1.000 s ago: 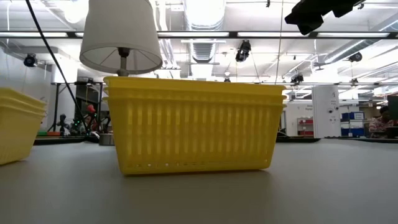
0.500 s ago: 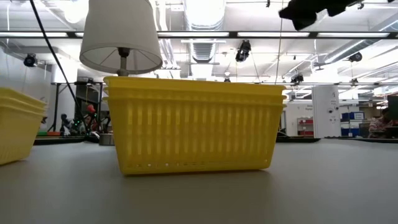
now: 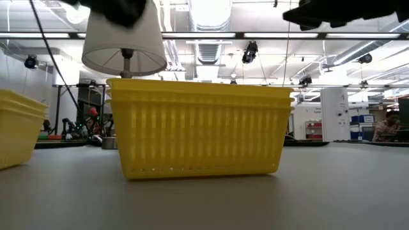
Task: Stack baskets by color
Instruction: Return to Home Position
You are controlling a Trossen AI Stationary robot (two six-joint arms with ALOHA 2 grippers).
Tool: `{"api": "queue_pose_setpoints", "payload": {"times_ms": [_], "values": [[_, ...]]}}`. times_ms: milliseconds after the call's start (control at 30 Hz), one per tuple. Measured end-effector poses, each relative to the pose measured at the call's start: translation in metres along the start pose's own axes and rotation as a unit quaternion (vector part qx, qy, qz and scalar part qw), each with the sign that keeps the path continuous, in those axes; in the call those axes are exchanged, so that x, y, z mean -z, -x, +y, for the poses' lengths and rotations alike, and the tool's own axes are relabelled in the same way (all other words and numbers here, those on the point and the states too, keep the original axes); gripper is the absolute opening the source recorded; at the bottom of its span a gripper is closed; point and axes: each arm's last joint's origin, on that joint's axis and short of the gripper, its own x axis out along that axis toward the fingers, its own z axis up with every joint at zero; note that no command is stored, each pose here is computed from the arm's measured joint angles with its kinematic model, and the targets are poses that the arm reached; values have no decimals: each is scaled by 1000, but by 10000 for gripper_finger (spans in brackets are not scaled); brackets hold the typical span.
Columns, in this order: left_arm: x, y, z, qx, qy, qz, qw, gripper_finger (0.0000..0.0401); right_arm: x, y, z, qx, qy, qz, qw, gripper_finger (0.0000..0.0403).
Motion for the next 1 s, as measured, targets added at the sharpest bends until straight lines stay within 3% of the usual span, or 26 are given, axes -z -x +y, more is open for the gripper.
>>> {"api": "queue_pose_setpoints", "payload": {"times_ms": [133, 267, 467, 633, 933, 1000], "values": [[47, 26, 35, -41, 8, 10, 999, 0, 16, 11, 5, 0, -20, 1, 1000, 154], [75, 57, 46, -74, 3, -31, 997, 0, 38, 22, 12, 0, -27, 5, 1000, 130], [108, 90, 37, -120, 3, -87, 989, 0, 60, 41, 14, 30, -8, -22, 999, 80], [128, 102, 26, -133, 10, -142, 981, 0, 63, 70, 8, 83, 3, -88, 993, 40], [159, 108, 14, -156, 11, -194, 968, 0, 73, 95, 8, 102, -5, -96, 990, 9], [165, 108, 12, -162, 10, -203, 966, 0, 80, 92, 11, 90, -7, -71, 993, 9]]}}
